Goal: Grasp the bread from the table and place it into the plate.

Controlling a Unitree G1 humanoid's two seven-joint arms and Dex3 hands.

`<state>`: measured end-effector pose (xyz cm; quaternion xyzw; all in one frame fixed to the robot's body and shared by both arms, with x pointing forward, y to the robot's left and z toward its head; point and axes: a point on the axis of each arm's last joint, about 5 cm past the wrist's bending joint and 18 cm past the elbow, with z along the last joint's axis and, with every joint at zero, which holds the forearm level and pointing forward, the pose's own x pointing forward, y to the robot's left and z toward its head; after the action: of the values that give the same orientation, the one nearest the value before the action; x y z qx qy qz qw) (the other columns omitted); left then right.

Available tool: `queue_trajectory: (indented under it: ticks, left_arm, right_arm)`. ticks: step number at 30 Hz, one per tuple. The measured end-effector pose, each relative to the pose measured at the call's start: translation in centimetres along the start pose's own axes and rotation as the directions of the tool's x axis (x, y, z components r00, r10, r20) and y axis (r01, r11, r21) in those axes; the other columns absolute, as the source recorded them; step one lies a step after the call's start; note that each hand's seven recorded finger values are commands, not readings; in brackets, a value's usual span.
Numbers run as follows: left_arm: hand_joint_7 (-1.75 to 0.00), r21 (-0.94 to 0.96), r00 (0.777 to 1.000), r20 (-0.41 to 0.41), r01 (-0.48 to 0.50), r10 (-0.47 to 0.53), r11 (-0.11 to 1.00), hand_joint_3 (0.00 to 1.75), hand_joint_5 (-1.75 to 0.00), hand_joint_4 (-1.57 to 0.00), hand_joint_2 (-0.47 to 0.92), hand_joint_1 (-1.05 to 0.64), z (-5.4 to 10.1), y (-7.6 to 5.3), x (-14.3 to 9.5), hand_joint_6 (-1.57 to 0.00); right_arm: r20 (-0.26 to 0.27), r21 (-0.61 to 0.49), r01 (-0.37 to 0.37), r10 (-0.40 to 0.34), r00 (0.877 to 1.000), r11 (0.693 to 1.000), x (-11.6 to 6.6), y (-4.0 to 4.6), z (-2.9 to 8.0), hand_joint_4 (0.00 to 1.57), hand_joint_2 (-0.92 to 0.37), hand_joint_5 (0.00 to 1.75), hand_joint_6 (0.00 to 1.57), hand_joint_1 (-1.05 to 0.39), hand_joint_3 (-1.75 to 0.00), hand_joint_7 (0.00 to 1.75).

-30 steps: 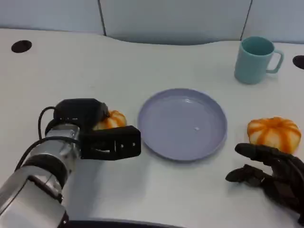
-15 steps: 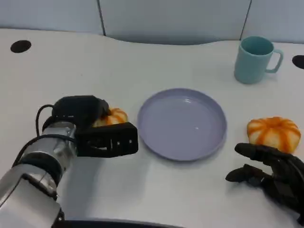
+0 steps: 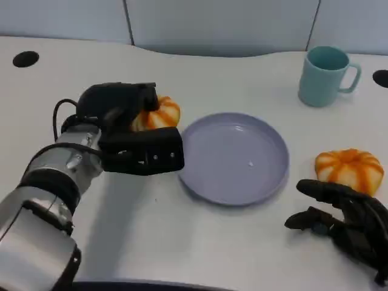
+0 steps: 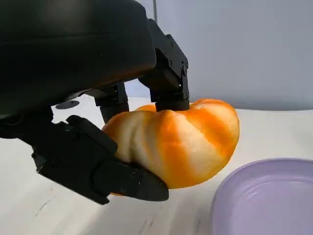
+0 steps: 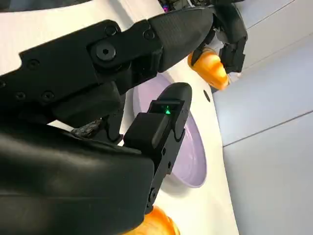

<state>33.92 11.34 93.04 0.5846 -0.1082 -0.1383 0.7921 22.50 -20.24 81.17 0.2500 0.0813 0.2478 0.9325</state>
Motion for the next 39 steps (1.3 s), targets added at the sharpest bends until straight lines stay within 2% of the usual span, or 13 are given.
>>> queue_trajectory:
  ticks: [9,14,19,31,34,39]
  left_arm:
    - [-1.75,0.02,0.995,0.098,0.015,-0.017,1.0,0.94,-1.75,-0.87,0.58,-0.19,2.0,-0.5,0.5,-0.63]
    - [-1.75,0.027,0.985,0.17,0.002,-0.007,1.0,0.97,-1.75,-0.89,0.6,-0.19,3.6,0.0,1.2,-0.65]
    - [-1.75,0.037,0.971,0.238,0.011,-0.019,0.999,0.99,-1.75,-0.93,0.57,-0.16,5.0,-0.5,1.3,-0.68]
    - [-1.75,0.032,0.942,0.333,0.038,-0.047,0.999,1.22,-1.75,-0.95,0.5,-0.22,7.6,-1.7,1.3,-0.71]
    - [-1.75,0.042,0.936,0.345,0.055,-0.067,0.998,1.22,-1.75,-0.93,0.46,-0.23,8.1,-2.0,1.3,-0.68]
    - [-1.75,0.049,0.931,0.356,0.074,-0.087,0.996,1.29,-1.75,-1.02,0.42,-0.21,8.7,-2.3,1.2,-0.78]
  right_arm:
    - [-0.007,0.005,-0.01,0.01,1.0,1.0,0.0,0.08,0.0,0.77,-0.92,0.88,1.05,-0.36,-0.04,0.01]
    - [-0.008,0.009,-0.01,0.01,1.0,1.0,0.1,0.12,0.0,0.78,-0.92,0.87,1.05,-0.36,-0.03,0.01]
    - [-0.009,0.009,-0.016,0.017,1.0,1.0,0.1,0.12,-0.1,0.77,-0.92,0.86,1.04,-0.37,-0.06,0.0]
    - [-0.017,-0.003,-0.028,0.028,0.999,1.0,0.2,0.19,-0.1,0.76,-0.92,0.86,1.04,-0.38,-0.06,0.01]
    - [-0.017,-0.004,-0.032,0.032,0.999,0.999,0.2,0.2,-0.1,0.67,-0.92,0.97,1.0,-0.4,-0.08,0.01]
    - [-0.024,-0.001,-0.049,0.049,0.999,0.999,0.3,0.25,-0.2,0.57,-0.92,1.09,0.97,-0.44,-0.08,0.01]
